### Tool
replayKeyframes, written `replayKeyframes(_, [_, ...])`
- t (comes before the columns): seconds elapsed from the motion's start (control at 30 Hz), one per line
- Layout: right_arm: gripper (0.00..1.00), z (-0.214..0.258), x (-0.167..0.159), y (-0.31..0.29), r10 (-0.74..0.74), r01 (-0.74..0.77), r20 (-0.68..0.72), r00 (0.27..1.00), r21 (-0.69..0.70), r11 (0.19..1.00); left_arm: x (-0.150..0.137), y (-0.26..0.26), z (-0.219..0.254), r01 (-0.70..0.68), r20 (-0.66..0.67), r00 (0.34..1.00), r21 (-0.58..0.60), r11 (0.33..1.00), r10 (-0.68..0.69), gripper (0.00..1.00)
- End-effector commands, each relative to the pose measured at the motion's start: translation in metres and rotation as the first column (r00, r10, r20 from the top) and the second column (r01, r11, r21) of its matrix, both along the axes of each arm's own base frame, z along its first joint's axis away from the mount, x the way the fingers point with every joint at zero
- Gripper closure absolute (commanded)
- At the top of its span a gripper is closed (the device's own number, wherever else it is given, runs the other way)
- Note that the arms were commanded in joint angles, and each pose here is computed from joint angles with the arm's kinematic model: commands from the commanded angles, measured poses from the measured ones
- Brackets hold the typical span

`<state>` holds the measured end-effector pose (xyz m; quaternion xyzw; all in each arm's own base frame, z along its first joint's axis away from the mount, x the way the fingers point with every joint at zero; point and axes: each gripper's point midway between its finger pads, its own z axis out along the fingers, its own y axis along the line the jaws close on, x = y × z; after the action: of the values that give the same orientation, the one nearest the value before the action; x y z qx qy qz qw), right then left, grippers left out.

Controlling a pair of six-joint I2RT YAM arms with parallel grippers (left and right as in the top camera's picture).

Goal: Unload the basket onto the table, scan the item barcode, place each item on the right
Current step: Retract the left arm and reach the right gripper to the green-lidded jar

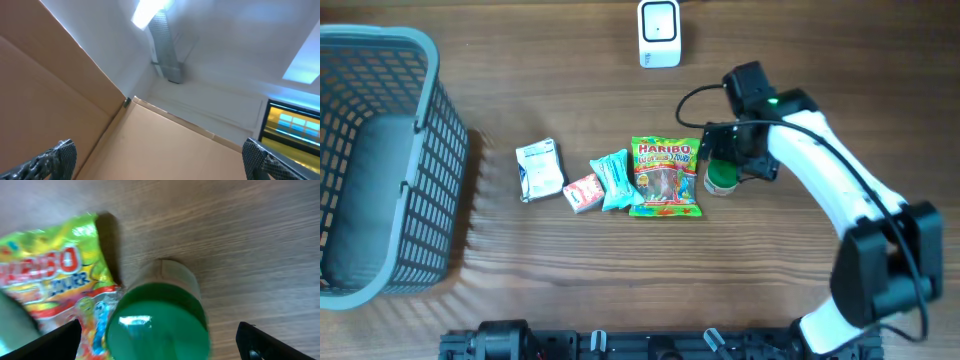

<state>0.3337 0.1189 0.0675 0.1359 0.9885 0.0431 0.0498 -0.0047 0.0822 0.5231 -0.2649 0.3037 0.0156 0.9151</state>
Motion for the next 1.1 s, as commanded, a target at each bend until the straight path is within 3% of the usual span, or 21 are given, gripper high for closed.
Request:
replayKeyframes(0.0, [0.00,-0.039,-0.005,0.007,0.017,-0.020,-0.103,0.994,-0.026,0.999,-0.003,0.000,-0.001,-0.042,-0.006,0.999,0.012,0.999,0.042,0.00])
replayKeyframes(0.13, [0.05,-0.057,-0.010,0.006,0.064,-0.072,-0.155,0.986,-0.042,0.997,-0.004,-0.001,-0.001,-0.049,-0.006,0.999,0.012,0.999,0.049,0.00])
replayKeyframes(0.2, [0.27,-0.050,-0.007,0.006,0.148,-0.154,-0.138,0.979,-0.037,0.987,-0.004,-0.001,-0.001,-0.049,-0.006,0.999,0.012,0.999,0.049,0.00])
replayKeyframes(0.3, [0.43,-0.043,-0.005,0.003,0.295,-0.305,-0.129,0.947,-0.058,0.951,-0.004,0.000,-0.001,-0.049,-0.006,0.999,0.012,0.999,0.049,0.00])
replayKeyframes(0.37, [0.45,-0.041,-0.005,0.003,0.394,-0.404,-0.130,0.910,-0.056,0.913,-0.004,0.000,-0.001,-0.049,-0.006,0.999,0.012,0.999,0.049,0.00])
replayKeyframes(0.57, [0.44,-0.014,0.025,0.013,0.712,-0.712,-0.036,0.701,-0.092,0.696,0.004,0.000,-0.008,-0.049,-0.052,0.997,0.011,0.999,0.049,0.00])
replayKeyframes(0.67, [0.33,-0.012,0.036,0.014,0.814,-0.808,-0.018,0.580,-0.142,0.572,0.008,0.000,-0.012,-0.048,-0.077,0.996,0.011,0.999,0.049,0.00])
replayKeyframes(0.93, [0.16,0.003,0.033,-0.006,0.796,-0.798,-0.109,0.595,-0.199,0.569,0.021,0.001,-0.026,-0.047,-0.162,0.986,0.010,0.999,0.048,0.00])
replayKeyframes(0.97, [0.00,0.007,0.036,-0.005,0.786,-0.785,-0.097,0.610,-0.206,0.584,0.023,0.001,-0.027,-0.047,-0.171,0.984,0.009,0.999,0.048,0.00])
replayKeyframes(1.07, [0.00,0.029,0.047,0.003,0.677,-0.666,-0.020,0.736,-0.205,0.717,0.027,0.002,-0.032,-0.047,-0.198,0.979,0.009,0.999,0.048,0.00])
